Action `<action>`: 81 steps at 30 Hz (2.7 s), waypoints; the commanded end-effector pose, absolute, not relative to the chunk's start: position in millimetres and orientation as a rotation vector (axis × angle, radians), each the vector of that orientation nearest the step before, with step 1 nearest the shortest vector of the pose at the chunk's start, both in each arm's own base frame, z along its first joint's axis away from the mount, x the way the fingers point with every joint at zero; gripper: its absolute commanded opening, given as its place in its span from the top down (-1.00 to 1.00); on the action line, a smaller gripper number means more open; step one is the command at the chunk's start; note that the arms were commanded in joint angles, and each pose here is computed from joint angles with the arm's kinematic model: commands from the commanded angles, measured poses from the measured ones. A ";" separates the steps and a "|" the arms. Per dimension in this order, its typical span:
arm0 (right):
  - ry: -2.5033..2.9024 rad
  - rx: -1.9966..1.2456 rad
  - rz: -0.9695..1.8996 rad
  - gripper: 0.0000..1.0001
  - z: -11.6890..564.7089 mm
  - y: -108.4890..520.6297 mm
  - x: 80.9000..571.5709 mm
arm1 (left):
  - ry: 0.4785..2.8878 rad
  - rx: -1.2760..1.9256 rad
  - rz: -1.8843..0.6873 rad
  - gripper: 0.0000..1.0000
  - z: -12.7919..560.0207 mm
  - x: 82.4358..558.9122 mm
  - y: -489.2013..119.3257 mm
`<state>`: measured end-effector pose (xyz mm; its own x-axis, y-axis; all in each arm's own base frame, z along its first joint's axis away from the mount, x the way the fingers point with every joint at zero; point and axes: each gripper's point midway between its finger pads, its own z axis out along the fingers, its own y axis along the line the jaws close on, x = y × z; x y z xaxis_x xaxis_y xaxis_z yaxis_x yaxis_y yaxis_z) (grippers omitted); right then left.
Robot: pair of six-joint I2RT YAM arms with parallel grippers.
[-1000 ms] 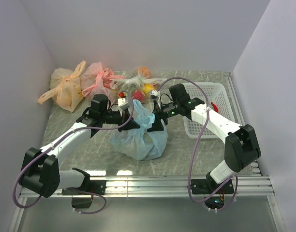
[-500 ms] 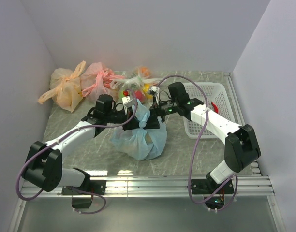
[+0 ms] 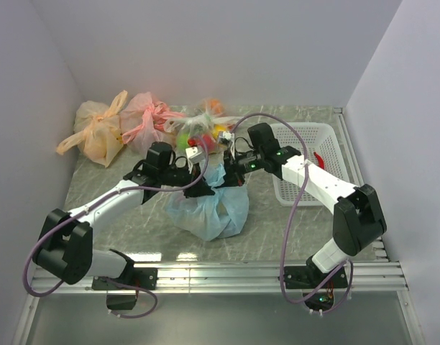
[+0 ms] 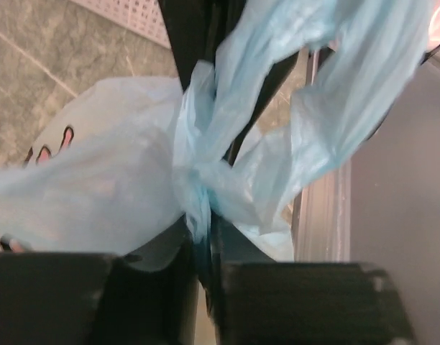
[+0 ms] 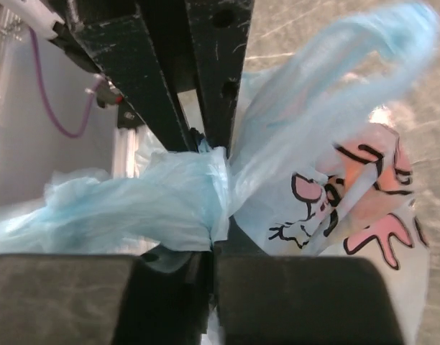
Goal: Place the fake fruits into the plastic bag and tie a complex knot
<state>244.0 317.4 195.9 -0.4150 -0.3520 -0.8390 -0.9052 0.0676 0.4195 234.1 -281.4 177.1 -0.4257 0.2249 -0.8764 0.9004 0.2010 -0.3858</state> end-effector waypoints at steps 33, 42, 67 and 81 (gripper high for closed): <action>1.602 -1.447 1.272 1.00 204.8 310.9 249.0 | 1.879 0.720 -1.441 0.56 242.7 311.0 -242.9; 1.843 -1.155 1.359 1.00 197.8 323.8 273.5 | 1.644 1.007 -1.258 0.99 310.0 256.4 -247.5; 2.117 -0.416 1.598 1.00 219.6 305.6 299.1 | 2.300 0.890 -0.424 0.99 94.1 238.9 -272.3; 2.056 -0.531 1.903 1.00 242.4 344.8 237.3 | 2.112 0.516 -0.845 0.99 147.1 316.8 -267.5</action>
<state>273.5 336.1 188.0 -0.9301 0.0098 -0.3672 -0.3541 0.2420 0.9033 313.7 -253.7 119.6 -0.6722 0.1255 -0.7296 0.5228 0.7783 -0.3477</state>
